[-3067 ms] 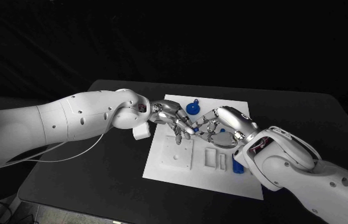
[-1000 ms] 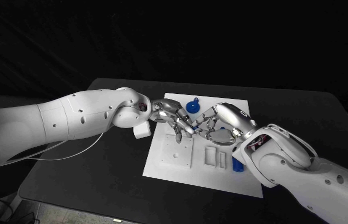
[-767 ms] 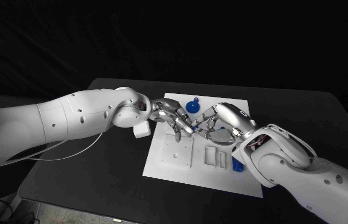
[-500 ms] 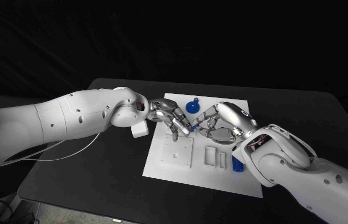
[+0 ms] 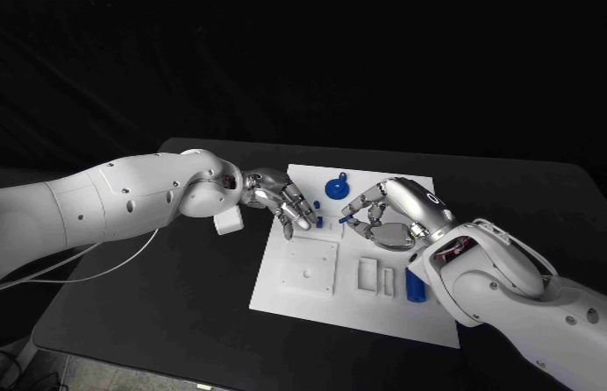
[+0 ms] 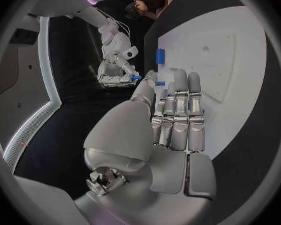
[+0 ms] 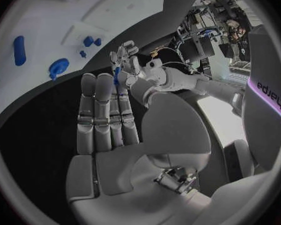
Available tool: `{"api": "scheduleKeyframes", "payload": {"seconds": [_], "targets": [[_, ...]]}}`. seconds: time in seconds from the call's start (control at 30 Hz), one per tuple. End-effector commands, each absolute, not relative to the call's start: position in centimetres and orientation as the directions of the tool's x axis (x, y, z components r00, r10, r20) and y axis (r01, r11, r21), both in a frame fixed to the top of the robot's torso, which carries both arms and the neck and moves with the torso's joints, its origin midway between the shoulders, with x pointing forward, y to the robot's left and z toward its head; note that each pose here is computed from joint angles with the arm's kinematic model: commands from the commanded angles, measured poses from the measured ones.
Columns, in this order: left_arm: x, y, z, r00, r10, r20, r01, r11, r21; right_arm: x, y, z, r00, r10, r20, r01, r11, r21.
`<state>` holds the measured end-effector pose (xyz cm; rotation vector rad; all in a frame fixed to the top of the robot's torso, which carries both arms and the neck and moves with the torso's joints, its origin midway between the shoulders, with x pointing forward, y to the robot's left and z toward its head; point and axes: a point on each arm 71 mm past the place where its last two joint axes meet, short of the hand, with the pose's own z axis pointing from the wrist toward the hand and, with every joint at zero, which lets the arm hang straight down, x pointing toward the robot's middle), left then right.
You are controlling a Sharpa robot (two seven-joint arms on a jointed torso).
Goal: Assemble the parts on the task board
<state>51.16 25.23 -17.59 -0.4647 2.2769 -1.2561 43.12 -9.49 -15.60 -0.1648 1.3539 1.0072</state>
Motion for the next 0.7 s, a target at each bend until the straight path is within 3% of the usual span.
{"api": "scheduleKeyframes", "payload": {"seconds": [0.03,0.23,0.43,0.7], "targets": [[51.8,25.5,-16.6,-0.749,-0.608,-0.263,-0.028,0.425,-0.905,43.2,-9.5,-15.7,-0.080,0.483,-0.872,-0.682,0.611,0.401],[52.8,26.4,-15.2,-0.578,-0.787,-0.214,0.004,0.260,-0.966,43.6,-8.9,-16.4,-0.094,0.416,-0.904,-0.682,0.635,0.363],[53.4,27.1,-13.9,-0.424,-0.886,-0.186,0.098,0.159,-0.982,43.3,-7.6,-17.5,-0.098,0.301,-0.949,-0.707,0.650,0.279],[53.5,26.6,-13.2,-0.350,-0.922,-0.165,0.160,0.115,-0.980,43.1,-6.1,-18.8,-0.084,0.177,-0.981,-0.702,0.688,0.184]]}}
